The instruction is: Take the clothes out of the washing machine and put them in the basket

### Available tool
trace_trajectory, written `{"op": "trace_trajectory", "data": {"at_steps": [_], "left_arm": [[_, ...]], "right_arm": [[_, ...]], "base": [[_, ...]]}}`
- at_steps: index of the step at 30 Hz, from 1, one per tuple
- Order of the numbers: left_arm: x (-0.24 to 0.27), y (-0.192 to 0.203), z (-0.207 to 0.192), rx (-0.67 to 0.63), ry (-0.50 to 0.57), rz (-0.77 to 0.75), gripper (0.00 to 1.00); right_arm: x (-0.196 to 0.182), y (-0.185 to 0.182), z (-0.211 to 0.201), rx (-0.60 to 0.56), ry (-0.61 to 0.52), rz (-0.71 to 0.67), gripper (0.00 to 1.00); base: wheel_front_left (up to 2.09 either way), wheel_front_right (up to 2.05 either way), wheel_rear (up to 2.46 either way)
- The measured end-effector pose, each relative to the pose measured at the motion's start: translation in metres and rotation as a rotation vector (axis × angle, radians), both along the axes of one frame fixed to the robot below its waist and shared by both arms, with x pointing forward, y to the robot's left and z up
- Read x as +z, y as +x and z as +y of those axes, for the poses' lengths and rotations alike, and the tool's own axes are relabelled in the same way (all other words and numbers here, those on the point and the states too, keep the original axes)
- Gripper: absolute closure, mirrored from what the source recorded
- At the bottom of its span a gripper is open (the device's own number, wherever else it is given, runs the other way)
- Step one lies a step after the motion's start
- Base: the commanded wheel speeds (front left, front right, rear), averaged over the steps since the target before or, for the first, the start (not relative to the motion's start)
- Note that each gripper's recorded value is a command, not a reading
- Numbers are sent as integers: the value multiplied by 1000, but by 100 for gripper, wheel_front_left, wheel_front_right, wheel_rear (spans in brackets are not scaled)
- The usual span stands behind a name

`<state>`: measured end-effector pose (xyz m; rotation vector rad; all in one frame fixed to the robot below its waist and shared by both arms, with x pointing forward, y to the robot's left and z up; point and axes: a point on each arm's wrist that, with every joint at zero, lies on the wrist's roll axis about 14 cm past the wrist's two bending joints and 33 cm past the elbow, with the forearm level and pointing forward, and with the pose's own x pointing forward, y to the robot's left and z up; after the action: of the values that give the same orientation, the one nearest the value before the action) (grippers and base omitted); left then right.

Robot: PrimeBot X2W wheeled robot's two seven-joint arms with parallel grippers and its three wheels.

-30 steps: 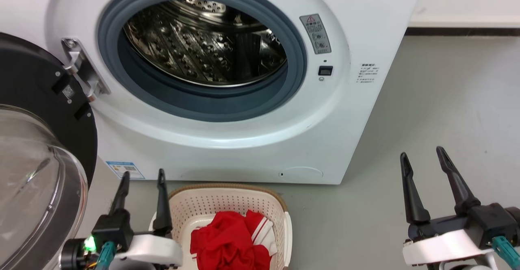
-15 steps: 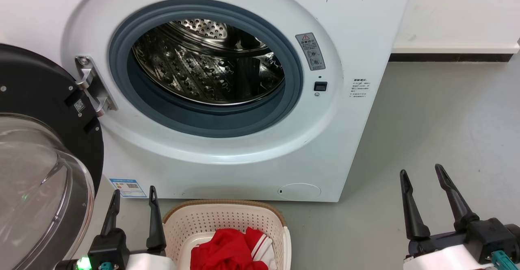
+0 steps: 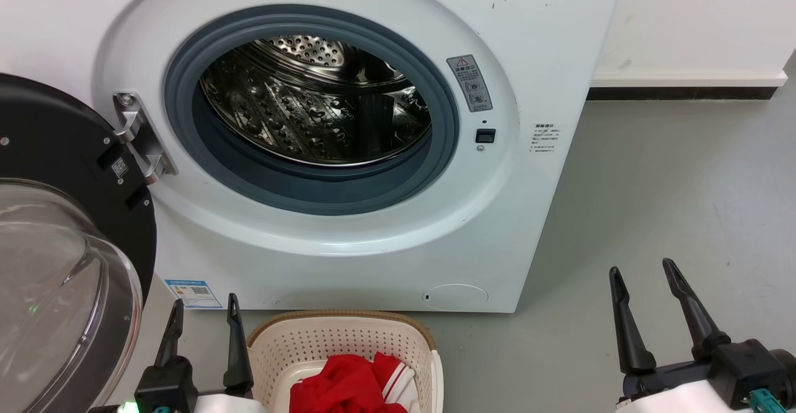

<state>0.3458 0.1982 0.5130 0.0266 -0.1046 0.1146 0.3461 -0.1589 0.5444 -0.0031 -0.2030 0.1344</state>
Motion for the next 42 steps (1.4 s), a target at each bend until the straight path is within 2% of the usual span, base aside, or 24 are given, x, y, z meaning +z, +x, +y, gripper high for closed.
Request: {"op": "trace_trajectory", "data": {"at_steps": [14, 15, 21, 42], "left_arm": [[-2, 1, -1, -3, 1, 5, 0], [-4, 0, -1, -3, 1, 11, 100], [-29, -6, 0, 3, -20, 98, 100], [-41, 2, 8, 25, -445, 148, 100]], "right_arm": [[-2, 0, 0, 0, 2, 7, 0], [-4, -1, 0, 0, 2, 13, 100], [-24, -3, -1, -3, 13, 81, 100], [-37, 4, -17, -34, 428, 175, 100]], "base": [[0, 0, 0], [0, 0, 0], [0, 0, 0], [0, 0, 0]]}}
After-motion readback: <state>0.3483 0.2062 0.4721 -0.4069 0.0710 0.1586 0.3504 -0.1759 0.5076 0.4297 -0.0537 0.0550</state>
